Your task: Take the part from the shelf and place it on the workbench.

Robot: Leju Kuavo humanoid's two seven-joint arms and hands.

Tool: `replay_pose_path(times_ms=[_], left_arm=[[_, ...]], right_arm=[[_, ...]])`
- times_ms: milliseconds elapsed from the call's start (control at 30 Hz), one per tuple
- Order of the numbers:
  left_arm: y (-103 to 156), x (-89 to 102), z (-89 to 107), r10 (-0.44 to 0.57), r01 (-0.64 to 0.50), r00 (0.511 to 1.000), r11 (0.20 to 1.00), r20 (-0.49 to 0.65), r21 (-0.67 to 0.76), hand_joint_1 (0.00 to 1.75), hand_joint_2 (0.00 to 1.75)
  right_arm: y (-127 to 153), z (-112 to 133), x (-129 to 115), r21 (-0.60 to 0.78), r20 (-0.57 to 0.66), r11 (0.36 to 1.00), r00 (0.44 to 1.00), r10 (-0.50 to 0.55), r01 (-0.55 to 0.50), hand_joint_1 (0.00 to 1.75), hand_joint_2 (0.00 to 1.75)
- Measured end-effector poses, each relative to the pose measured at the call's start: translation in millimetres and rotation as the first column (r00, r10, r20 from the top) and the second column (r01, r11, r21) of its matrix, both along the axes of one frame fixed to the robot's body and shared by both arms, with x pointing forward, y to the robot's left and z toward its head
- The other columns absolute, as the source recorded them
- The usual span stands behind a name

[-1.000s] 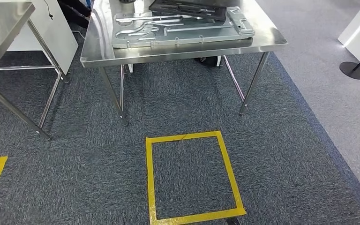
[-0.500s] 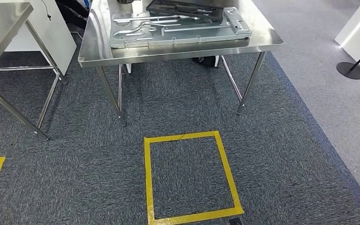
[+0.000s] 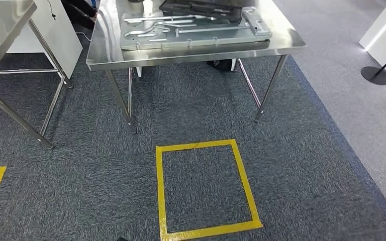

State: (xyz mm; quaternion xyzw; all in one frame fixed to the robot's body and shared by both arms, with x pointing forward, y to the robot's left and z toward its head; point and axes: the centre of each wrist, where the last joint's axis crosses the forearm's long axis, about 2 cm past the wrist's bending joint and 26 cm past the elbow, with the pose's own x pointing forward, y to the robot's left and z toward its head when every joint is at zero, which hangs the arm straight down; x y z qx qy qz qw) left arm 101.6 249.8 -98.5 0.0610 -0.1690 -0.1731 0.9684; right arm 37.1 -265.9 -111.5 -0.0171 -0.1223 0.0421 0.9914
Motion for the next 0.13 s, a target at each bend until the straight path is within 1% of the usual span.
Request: replay_pose_path(times_ms=[133], left_arm=[[6.6, -3.9, -1.0, 0.040, -0.040, 0.999, 0.999, 0.005, -0.011, 0.00, 0.00]], right_arm=[[-2.2, -1.1, -10.9, 0.003, -0.020, 1.000, 1.000, -0.013, 0.013, 0.00, 0.00]])
